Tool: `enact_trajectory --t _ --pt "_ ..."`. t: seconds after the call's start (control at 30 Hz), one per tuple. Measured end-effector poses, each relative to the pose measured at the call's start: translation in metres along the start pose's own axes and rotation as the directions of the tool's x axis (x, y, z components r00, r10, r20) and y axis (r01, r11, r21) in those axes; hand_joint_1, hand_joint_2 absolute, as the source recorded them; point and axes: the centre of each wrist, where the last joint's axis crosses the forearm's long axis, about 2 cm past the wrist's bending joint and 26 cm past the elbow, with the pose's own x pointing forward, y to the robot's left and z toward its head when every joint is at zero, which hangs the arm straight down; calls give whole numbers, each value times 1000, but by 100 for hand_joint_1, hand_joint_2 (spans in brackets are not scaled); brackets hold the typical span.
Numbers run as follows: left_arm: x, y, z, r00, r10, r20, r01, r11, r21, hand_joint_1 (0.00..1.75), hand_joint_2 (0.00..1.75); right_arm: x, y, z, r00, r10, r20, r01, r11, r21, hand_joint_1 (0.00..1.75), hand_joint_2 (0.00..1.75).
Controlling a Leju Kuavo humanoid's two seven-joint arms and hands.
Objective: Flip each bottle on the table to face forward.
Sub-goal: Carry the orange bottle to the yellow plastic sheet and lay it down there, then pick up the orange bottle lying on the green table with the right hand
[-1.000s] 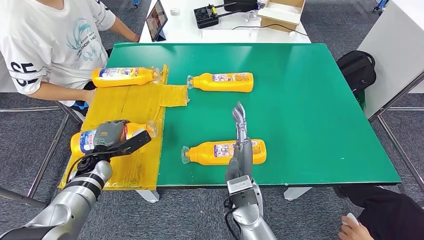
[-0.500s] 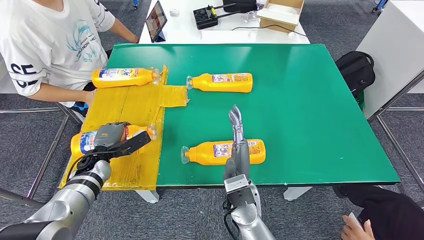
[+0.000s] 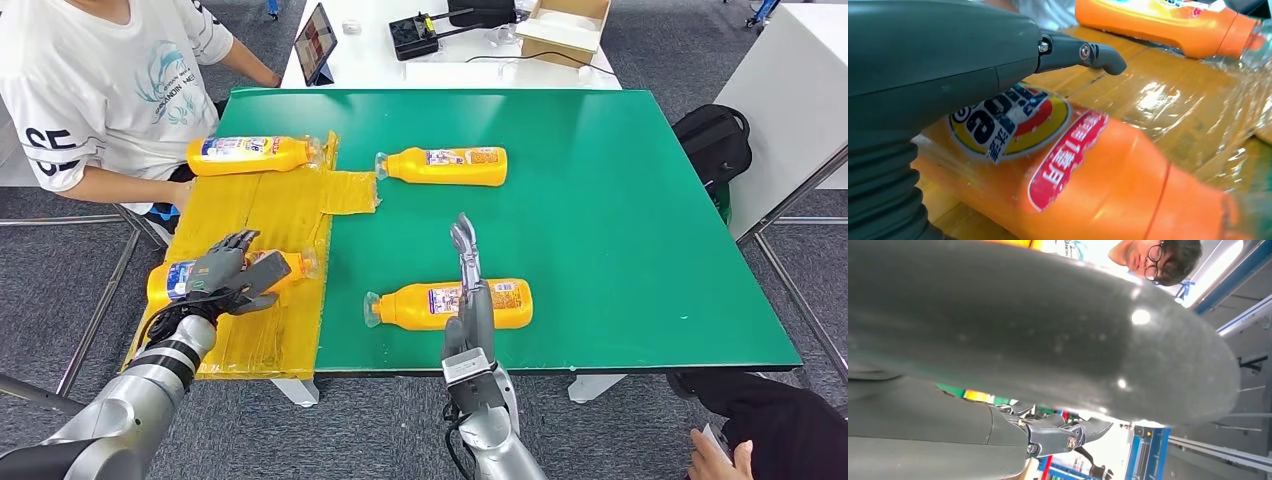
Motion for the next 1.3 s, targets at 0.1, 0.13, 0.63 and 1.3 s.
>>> enact_trajectory --t 0.1,0.13,0.63,1.3 --pt "-1 2 -1 996 85 5 -85 996 -2 0 0 -1 1 1 1000 -1 -7 1 1000 3 0 0" --pt "-1 2 -1 994 107 7 -107 994 -2 0 0 -1 1 1 1000 -2 -10 2 1000 3 0 0" --pt "-1 3 -2 972 235 8 -236 972 11 0 0 -6 2 2 999 1 -35 -1 1000 -9 0 0" --pt "58 12 58 858 290 423 -499 280 820 0 175 -22 -42 -9 912 401 -81 -372 895 246 0 175"
